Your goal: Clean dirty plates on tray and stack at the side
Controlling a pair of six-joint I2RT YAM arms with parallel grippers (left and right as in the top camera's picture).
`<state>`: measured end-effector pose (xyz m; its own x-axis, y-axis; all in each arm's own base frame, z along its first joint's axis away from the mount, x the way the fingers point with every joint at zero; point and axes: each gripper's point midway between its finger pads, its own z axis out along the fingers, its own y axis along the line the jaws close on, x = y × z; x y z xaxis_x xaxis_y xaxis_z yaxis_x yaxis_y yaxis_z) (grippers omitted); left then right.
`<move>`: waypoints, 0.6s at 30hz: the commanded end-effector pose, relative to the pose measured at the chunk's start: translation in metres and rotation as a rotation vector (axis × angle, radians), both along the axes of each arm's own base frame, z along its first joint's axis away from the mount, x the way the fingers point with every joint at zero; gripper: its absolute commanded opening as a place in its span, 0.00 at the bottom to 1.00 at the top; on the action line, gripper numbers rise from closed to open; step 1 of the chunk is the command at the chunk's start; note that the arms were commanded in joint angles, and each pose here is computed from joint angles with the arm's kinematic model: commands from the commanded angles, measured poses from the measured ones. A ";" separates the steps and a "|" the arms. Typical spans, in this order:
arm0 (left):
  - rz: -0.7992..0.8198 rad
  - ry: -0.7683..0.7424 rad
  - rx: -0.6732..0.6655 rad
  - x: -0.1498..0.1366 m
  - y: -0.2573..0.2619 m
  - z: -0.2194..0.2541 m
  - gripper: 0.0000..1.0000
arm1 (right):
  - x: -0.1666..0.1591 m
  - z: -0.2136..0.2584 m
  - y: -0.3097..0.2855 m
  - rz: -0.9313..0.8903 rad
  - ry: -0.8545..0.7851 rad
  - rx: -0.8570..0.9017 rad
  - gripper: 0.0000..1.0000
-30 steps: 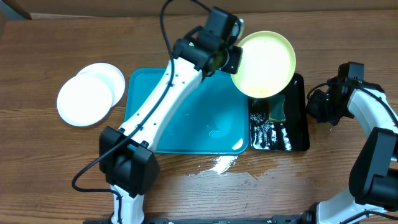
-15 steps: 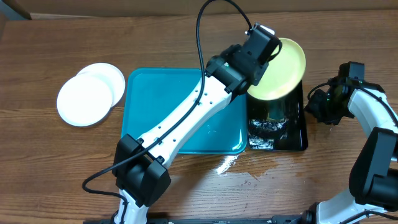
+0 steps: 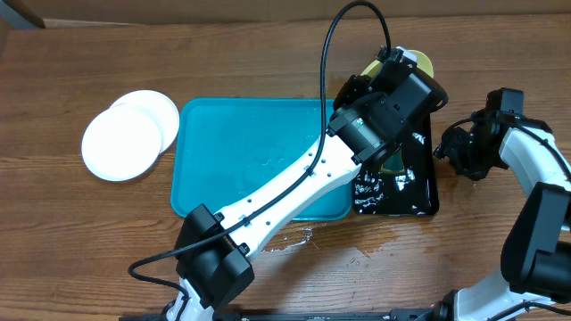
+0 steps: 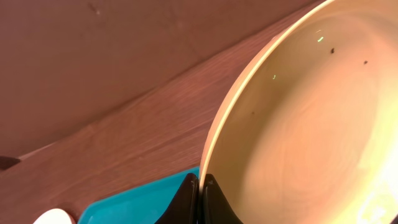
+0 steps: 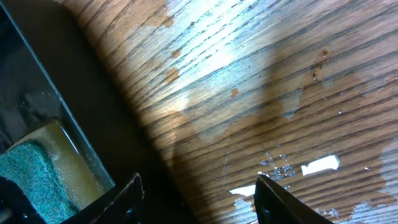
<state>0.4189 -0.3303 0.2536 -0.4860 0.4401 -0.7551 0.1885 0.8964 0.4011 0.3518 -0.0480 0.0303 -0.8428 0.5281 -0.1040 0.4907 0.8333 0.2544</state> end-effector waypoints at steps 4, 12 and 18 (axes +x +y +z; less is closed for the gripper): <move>0.049 -0.052 0.020 0.004 0.011 0.013 0.04 | 0.008 0.006 0.008 0.018 -0.033 0.037 0.64; 0.065 -0.098 -0.059 0.009 0.011 0.031 0.04 | 0.024 0.041 0.004 0.019 -0.056 0.030 0.69; 0.008 -0.046 -0.085 0.006 0.006 0.028 0.04 | 0.030 0.055 0.004 0.022 -0.066 0.034 0.70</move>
